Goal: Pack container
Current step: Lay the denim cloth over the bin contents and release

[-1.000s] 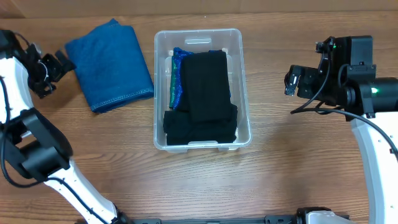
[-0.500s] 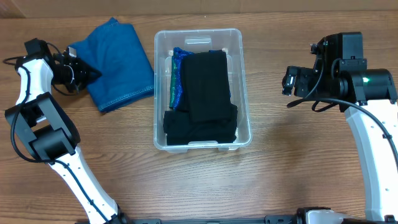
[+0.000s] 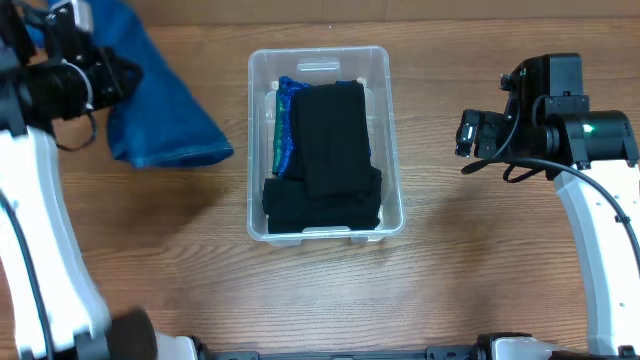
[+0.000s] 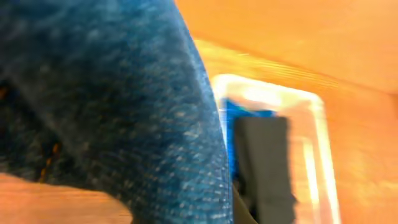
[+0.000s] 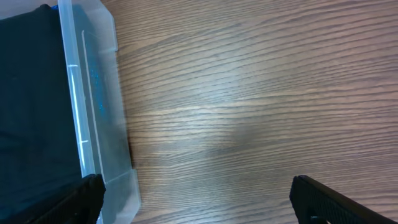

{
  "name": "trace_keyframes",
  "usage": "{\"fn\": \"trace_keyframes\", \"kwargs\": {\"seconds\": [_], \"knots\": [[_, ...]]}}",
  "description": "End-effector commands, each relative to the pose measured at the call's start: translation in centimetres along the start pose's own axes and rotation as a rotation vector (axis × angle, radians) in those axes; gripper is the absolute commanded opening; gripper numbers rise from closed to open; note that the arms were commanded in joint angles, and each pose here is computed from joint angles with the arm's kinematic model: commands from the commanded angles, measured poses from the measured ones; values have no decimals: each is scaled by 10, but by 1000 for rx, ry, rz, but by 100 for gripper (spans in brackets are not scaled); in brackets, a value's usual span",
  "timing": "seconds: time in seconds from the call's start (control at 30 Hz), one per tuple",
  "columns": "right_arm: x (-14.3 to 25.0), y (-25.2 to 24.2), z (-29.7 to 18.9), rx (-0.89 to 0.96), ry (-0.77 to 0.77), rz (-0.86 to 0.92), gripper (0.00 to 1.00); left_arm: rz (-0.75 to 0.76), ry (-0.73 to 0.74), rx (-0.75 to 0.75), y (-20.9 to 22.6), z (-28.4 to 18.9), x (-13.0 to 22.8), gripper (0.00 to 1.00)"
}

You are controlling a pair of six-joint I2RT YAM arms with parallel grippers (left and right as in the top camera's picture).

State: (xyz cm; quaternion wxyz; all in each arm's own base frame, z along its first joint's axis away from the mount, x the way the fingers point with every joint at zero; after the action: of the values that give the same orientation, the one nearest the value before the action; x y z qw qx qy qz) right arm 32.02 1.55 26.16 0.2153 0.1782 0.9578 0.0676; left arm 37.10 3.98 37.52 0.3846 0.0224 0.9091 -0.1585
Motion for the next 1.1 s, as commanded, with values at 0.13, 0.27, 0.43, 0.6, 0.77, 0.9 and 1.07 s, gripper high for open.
{"fn": "trace_keyframes", "kwargs": {"seconds": [0.13,0.27,0.43,0.6,0.77,0.9,1.07], "knots": [[-2,-2,-1,11,-12,1,100,294,17,222,-174,-3,18,4],[-2,-3,-1,12,-10,1,100,373,96,302,-217,42,32,4],[-1,-3,-1,13,-9,1,100,418,194,353,-250,113,53,4],[-2,-3,-1,12,-13,1,100,387,286,356,-250,150,71,4],[-2,-3,-1,12,-12,1,100,389,339,265,-232,153,79,35],[-2,-3,-1,12,-13,0,100,342,417,-176,-149,132,79,85],[-3,-2,-1,10,-15,1,100,200,186,-407,-107,75,33,95]]}}
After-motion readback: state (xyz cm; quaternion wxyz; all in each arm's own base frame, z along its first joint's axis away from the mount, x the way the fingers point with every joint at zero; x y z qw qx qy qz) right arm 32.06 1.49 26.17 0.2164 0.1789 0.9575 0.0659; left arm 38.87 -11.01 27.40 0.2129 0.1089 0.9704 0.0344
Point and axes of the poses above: each gripper's point midway between its finger pads, its own z axis out along the fingers, its own y axis along the line the jaws close on, x = y × z, the point moved 4 cm from there along -z, back along the fingers, and after that the axes turned 12 degrees about z, right-handed, at the moved point
